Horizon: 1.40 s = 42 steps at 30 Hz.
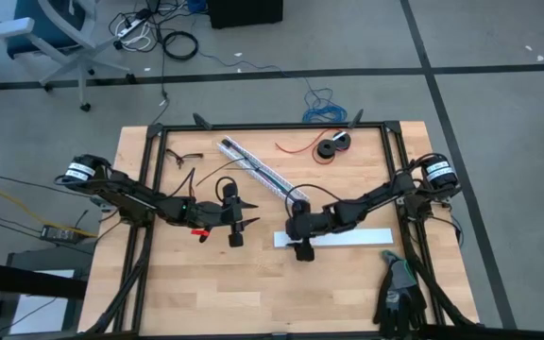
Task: Ziptie cables
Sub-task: Close the white cable duct
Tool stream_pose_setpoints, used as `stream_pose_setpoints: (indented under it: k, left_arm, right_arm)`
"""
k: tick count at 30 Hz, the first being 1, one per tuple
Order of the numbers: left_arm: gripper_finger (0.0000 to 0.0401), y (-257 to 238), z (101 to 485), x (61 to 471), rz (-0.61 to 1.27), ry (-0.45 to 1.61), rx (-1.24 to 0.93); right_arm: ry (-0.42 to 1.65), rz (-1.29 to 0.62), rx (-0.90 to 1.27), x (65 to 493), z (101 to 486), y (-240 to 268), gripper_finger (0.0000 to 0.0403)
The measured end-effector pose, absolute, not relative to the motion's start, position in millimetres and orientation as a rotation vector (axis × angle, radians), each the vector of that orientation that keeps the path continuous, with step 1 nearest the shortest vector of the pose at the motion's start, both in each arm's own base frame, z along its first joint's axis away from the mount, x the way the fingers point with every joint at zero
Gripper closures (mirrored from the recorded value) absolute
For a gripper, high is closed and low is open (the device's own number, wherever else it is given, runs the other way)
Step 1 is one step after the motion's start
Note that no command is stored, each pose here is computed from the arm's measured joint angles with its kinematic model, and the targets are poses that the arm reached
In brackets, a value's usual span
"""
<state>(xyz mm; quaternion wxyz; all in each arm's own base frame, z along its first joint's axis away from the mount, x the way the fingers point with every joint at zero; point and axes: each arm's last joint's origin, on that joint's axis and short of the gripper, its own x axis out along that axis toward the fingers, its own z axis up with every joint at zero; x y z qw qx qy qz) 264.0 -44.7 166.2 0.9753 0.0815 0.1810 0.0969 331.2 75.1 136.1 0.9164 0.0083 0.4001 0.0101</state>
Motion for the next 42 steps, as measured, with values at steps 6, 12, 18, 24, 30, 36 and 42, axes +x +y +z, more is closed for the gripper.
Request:
stream_pose_setpoints:
  k: [6,12,18,24,30,36,42]
  left_arm:
    - [0.0229,-45,166,264,0.195,0.363,0.164]
    - [0.0229,-44,167,264,0.197,0.359,0.162]
    - [0.0229,-44,168,265,0.200,0.347,0.153]
    - [0.0229,-44,168,265,0.201,0.348,0.156]
    - [0.0229,-44,168,265,0.200,0.347,0.156]
    - [0.0229,-44,168,265,0.200,0.347,0.158]
    - [0.0229,-44,168,265,0.196,0.349,0.177]
  right_arm:
    - [0.834,0.060,0.054,332,136,72,0.0095]
    - [0.871,0.076,0.046,331,128,76,0.0095]
    - [0.894,0.048,0.025,336,107,78,0.0095]
    - [0.893,0.013,0.050,336,104,80,0.0096]
    - [0.890,0.012,0.055,336,104,80,0.0097]
    - [0.893,0.013,0.055,336,103,80,0.0111]
    - [0.896,0.012,0.059,336,103,79,0.0183]
